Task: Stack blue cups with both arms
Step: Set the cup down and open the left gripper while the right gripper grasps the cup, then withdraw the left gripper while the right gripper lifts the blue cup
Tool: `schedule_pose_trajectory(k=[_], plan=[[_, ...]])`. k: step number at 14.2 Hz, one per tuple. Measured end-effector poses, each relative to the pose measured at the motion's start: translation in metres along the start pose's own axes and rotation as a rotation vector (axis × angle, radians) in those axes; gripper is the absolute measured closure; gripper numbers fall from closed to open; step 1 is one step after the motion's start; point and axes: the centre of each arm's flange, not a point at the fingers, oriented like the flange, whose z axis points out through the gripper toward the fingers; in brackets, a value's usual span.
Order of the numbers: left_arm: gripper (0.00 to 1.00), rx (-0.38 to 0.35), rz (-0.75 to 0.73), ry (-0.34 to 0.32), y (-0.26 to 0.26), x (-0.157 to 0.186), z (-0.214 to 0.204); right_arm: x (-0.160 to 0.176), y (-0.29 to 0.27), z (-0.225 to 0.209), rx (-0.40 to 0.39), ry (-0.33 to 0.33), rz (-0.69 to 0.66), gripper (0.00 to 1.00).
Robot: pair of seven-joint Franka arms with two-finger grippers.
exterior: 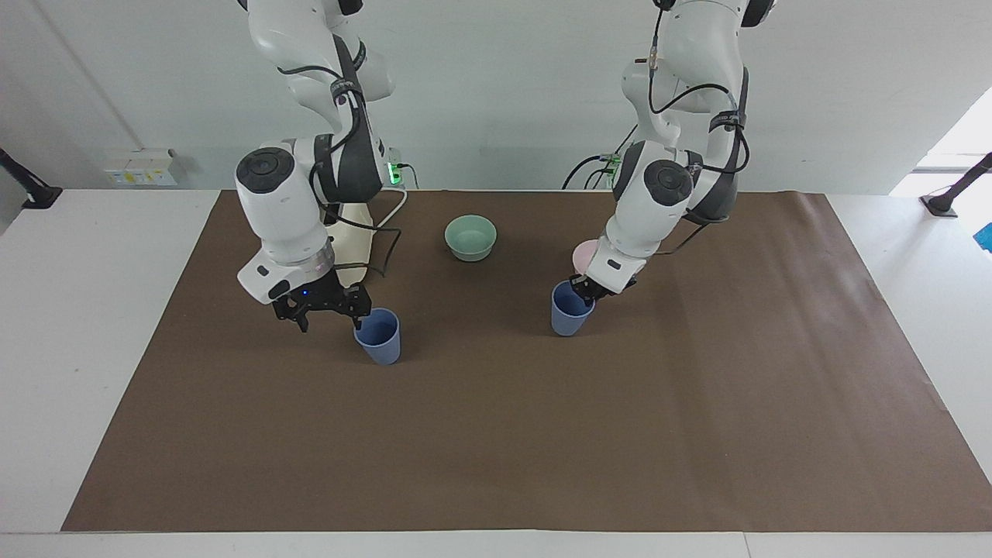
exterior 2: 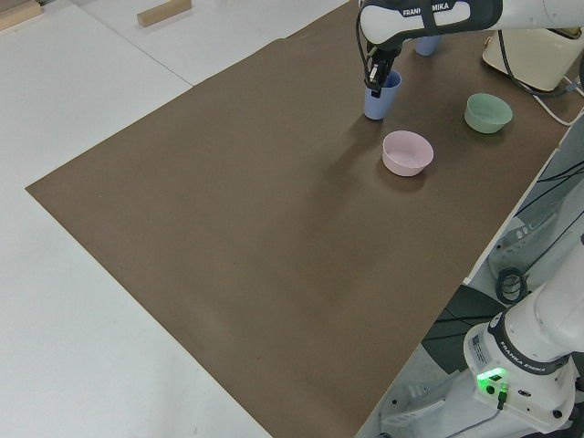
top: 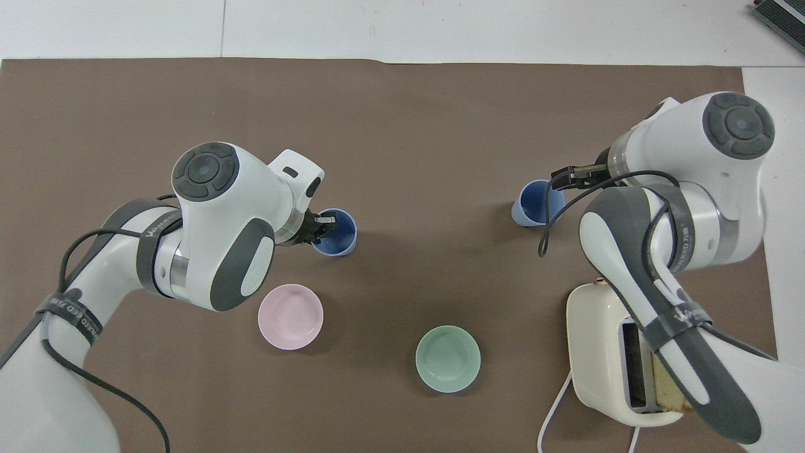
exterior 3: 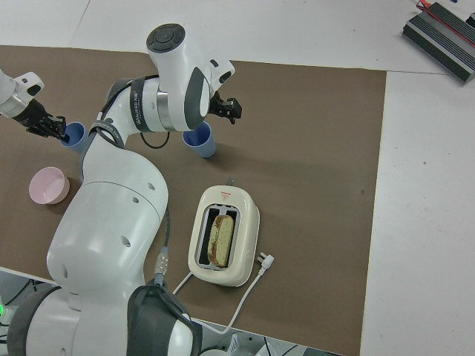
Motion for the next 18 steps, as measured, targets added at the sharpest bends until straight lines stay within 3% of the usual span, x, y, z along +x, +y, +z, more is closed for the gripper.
schedule_pose_trajectory(k=[2,10,11,13,18], plan=[[0.89,-0.001,0.001,0.001,0.001,0.000,0.000,-0.008,-0.003,0.016,0.016,-0.019,-0.023,0.00],[0.00,-0.002,0.001,0.003,0.001,0.000,-0.002,-0.019,-0.003,0.053,0.035,-0.024,-0.038,0.00],[0.00,0.000,0.000,0.000,0.000,0.001,-0.008,-0.019,-0.004,0.055,0.035,-0.026,-0.040,0.00],[0.00,0.009,-0.005,-0.020,-0.002,0.003,-0.033,-0.019,-0.006,0.055,0.037,-0.026,-0.042,0.15],[0.00,0.001,-0.003,0.004,-0.043,0.014,-0.124,-0.016,-0.009,0.049,0.041,-0.013,-0.043,0.18]])
